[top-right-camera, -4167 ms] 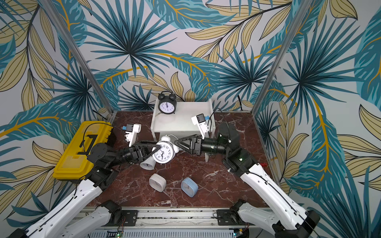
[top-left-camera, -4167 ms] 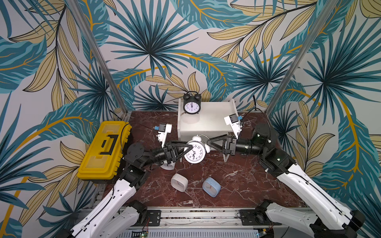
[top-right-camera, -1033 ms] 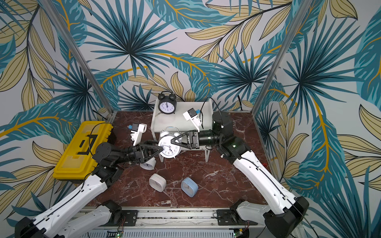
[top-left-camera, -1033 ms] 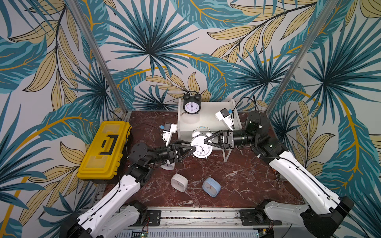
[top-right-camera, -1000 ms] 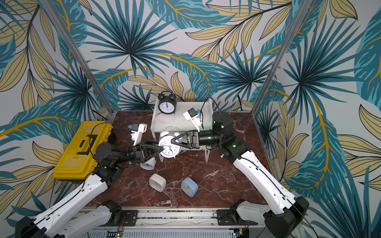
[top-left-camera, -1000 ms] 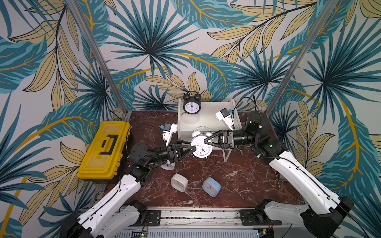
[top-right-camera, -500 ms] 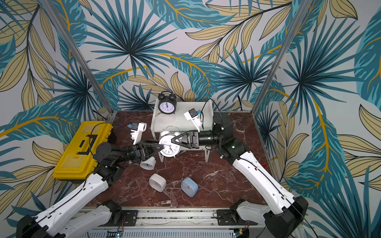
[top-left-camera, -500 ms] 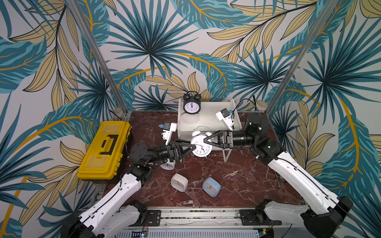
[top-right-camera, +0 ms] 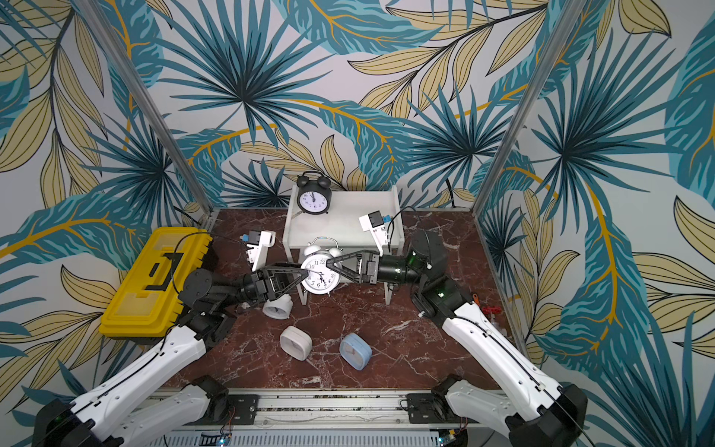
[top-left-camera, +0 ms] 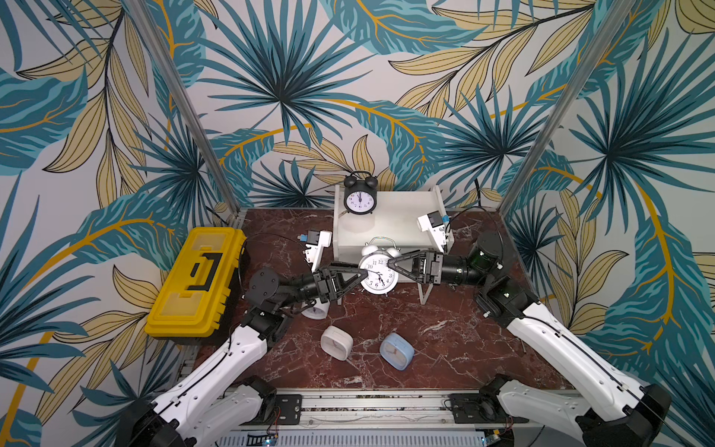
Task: Place the alarm clocks on the shelf by style
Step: Pick up the alarm from the center of the board.
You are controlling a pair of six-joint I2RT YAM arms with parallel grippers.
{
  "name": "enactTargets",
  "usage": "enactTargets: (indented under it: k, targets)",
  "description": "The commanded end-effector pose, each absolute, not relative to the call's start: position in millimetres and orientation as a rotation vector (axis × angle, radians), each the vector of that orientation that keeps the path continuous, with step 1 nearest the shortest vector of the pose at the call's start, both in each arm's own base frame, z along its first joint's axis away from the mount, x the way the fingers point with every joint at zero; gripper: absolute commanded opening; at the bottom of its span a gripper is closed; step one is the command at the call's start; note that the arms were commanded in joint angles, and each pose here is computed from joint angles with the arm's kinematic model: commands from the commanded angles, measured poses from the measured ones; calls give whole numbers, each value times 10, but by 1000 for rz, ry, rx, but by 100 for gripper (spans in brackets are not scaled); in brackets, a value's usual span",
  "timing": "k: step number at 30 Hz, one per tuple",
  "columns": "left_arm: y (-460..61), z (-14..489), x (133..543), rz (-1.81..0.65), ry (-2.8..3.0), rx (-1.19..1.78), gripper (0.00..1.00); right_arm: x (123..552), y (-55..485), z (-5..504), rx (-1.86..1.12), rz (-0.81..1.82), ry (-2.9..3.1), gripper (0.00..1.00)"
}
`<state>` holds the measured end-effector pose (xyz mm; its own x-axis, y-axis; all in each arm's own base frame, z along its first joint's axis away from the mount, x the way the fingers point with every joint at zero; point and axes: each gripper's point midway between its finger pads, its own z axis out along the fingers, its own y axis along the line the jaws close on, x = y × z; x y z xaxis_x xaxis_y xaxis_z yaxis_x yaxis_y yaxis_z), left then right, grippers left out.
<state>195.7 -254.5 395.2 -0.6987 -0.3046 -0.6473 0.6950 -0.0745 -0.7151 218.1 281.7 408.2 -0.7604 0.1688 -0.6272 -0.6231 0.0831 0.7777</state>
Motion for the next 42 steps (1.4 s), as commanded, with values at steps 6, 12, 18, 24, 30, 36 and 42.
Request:
enactTargets:
  k: [6,12,18,24,30,36,42]
  targets:
    - [-2471,4079,1964,-1820,1409,416,14,2154,2836,4041,-419,1765,1752,61]
    - [-2479,4058,2007,-1810,1423,402,13,2187,2833,4006,-406,1722,1786,27]
    - [-2531,3988,1968,-1792,1495,459,69,2227,2854,4014,-422,1686,1816,14]
    - [-2524,4089,1850,-1741,1538,582,70,2181,2920,4066,-524,1687,1847,13]
    - [-2435,4187,1864,-1722,1504,584,49,2134,2968,4078,-591,1715,1868,13]
    - [-2414,4187,1889,-1735,1487,563,27,2121,2948,4017,-611,1666,1919,34]
    - [-2393,4196,1889,-1747,1461,541,21,2074,2849,3942,-612,1579,1975,65]
